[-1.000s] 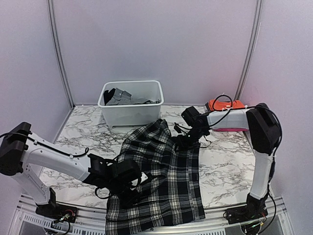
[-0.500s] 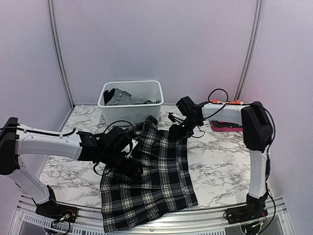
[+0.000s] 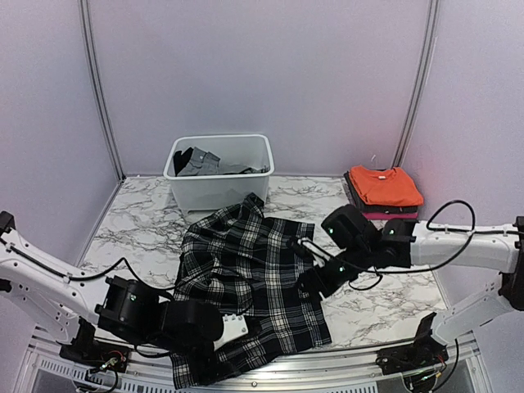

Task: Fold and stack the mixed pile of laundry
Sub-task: Pick up the flattened skirt from the center of the board, then fold the flattened skirt at the center of the board, then adjust the rectangle-folded skirt at the center of the board.

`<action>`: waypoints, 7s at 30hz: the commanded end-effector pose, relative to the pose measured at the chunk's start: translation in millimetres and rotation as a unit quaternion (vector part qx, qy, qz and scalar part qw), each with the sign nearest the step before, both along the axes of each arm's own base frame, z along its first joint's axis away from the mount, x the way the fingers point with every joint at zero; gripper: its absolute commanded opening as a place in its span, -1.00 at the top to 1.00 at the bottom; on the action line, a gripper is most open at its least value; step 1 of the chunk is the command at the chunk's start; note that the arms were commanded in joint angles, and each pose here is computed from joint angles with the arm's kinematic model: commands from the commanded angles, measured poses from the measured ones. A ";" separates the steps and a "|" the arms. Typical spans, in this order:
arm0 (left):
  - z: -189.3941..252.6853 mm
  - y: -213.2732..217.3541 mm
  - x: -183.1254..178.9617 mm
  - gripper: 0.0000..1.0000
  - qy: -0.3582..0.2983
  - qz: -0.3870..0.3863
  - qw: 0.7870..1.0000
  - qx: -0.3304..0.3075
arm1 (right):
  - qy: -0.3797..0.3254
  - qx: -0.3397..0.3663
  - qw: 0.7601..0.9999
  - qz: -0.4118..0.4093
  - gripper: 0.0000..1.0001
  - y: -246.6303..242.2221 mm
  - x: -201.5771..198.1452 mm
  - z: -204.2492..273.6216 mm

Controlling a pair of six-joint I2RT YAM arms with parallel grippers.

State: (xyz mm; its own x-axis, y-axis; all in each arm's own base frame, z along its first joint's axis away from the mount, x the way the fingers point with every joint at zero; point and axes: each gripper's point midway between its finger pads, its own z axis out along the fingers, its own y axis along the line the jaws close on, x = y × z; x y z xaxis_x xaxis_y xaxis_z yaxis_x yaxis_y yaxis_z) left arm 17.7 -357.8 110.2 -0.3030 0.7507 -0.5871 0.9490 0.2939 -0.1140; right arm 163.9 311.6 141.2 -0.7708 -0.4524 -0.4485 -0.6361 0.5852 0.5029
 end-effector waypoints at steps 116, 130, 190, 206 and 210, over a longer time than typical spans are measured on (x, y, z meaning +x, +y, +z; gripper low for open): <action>-9.5 65.9 214.0 -0.98 0.017 0.238 0.971 0.004 | 0.081 -0.110 0.990 0.036 0.19 -14.9 71.6 -97.9; -42.6 105.6 239.2 -0.98 -0.002 0.327 0.942 0.077 | 0.182 -0.022 0.983 -0.005 0.24 -21.1 43.2 -113.5; -49.7 -42.4 156.8 0.00 0.146 0.545 0.821 0.092 | 0.230 0.096 0.967 -0.052 0.26 15.4 9.0 -106.9; -5.7 -90.7 176.7 1.00 0.138 0.507 0.850 0.029 | 0.237 0.112 0.965 -0.030 1.00 28.2 0.5 -106.6; -15.7 -94.3 175.4 1.00 0.140 0.503 0.852 0.039 | 0.232 0.113 0.966 -0.029 1.00 27.6 0.9 -102.6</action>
State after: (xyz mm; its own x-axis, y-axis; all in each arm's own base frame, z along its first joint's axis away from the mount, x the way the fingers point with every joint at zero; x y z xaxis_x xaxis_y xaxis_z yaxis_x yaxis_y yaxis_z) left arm 190.9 -448.3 108.4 -0.9369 0.0298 -0.3483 0.1312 0.9535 -0.2713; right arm 165.7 332.8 28.4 -0.9447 -0.3145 -0.0930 -0.2447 0.4870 0.8384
